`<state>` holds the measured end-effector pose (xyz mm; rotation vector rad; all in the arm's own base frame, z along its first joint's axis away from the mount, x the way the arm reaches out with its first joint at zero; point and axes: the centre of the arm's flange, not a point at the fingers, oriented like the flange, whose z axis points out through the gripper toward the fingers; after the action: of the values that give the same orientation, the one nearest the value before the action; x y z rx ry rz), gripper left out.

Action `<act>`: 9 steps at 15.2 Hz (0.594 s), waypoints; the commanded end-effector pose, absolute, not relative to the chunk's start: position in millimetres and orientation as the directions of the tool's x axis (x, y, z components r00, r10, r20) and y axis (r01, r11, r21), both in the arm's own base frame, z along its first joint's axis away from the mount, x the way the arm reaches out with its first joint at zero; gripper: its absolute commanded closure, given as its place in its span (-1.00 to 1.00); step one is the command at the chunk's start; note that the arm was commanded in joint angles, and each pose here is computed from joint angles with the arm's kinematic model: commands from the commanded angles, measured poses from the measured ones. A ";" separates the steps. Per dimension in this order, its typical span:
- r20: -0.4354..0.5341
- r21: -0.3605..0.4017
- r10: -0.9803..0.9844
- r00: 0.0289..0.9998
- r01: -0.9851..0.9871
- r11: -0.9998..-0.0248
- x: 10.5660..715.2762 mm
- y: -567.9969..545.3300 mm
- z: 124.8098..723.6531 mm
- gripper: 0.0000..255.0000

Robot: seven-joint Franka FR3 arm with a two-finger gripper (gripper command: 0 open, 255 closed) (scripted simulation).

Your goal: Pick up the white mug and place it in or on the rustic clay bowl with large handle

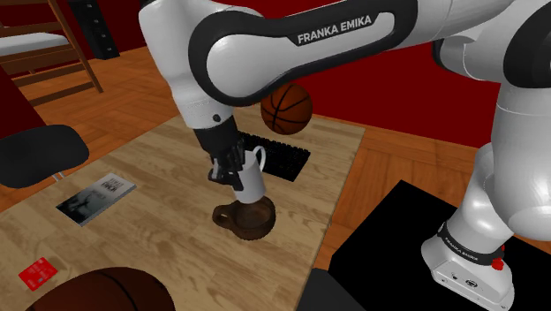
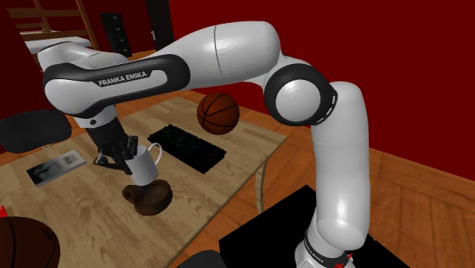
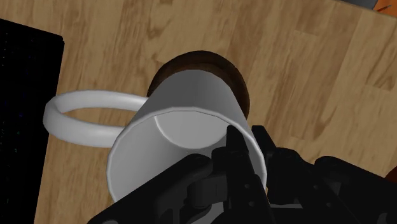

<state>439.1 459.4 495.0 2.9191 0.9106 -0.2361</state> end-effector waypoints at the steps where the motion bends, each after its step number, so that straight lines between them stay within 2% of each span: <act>1: -0.168 0.025 0.559 0.812 0.570 -0.821 438.4 459.9 484.8 1.00; 9: -0.168 0.025 0.559 0.812 0.570 -0.821 438.4 459.8 448.5 1.00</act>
<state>439.3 459.3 451.5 2.9193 0.9106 -0.2360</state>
